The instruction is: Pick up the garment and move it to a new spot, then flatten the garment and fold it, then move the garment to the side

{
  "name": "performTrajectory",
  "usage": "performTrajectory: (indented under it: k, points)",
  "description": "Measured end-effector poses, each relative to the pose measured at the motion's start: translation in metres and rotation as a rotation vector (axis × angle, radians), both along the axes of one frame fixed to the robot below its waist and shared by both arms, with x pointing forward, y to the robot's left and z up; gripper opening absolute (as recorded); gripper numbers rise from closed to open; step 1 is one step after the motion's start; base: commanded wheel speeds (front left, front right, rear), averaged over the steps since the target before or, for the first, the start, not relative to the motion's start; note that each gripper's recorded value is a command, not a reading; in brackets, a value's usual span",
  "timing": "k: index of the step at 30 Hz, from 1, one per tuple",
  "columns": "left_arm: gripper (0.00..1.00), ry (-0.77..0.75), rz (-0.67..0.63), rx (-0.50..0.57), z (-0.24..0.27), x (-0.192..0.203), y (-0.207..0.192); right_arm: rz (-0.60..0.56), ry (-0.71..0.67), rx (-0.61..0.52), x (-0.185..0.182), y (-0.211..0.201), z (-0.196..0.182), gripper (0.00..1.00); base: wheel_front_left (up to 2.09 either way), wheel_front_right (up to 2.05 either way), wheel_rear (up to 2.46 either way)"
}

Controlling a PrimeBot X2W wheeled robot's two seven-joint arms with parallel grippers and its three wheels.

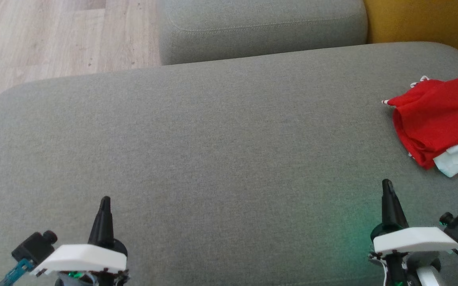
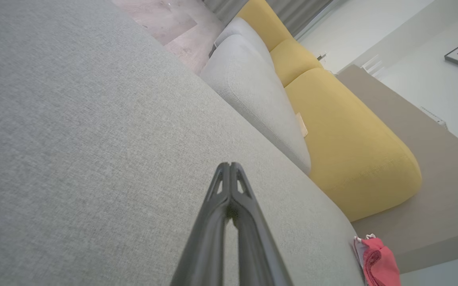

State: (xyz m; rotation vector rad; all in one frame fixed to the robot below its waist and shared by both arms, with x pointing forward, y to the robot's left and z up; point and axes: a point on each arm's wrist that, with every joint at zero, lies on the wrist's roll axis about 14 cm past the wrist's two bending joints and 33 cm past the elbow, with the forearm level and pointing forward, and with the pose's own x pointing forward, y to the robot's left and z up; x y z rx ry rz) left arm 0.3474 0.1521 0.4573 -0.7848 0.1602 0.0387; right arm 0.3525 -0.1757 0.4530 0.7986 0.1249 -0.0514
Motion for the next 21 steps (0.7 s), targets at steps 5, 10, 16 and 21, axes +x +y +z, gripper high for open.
performTrajectory:
  k: [5,10,16,21]
  points:
    - [0.00,0.004,0.014,-0.048,0.0004,0.0019,0.0042,-0.010,0.008,0.047,0.0005,-0.0016,-0.0008,0.00,0.00,0.00,0.00]
    - [0.00,0.016,0.020,-0.099,-0.0020,0.0016,0.0056,-0.023,0.015,0.097,0.0011,-0.0044,-0.0014,0.00,0.00,0.00,0.00]
    - [0.00,0.012,0.022,-0.159,0.0015,0.0059,0.0061,-0.037,0.017,0.156,0.0027,-0.0069,-0.0004,0.00,0.00,0.00,0.00]
    - [0.00,0.021,0.032,-0.209,-0.0004,0.0055,0.0088,-0.044,0.003,0.204,0.0076,-0.0080,0.0055,0.00,0.00,0.00,0.00]
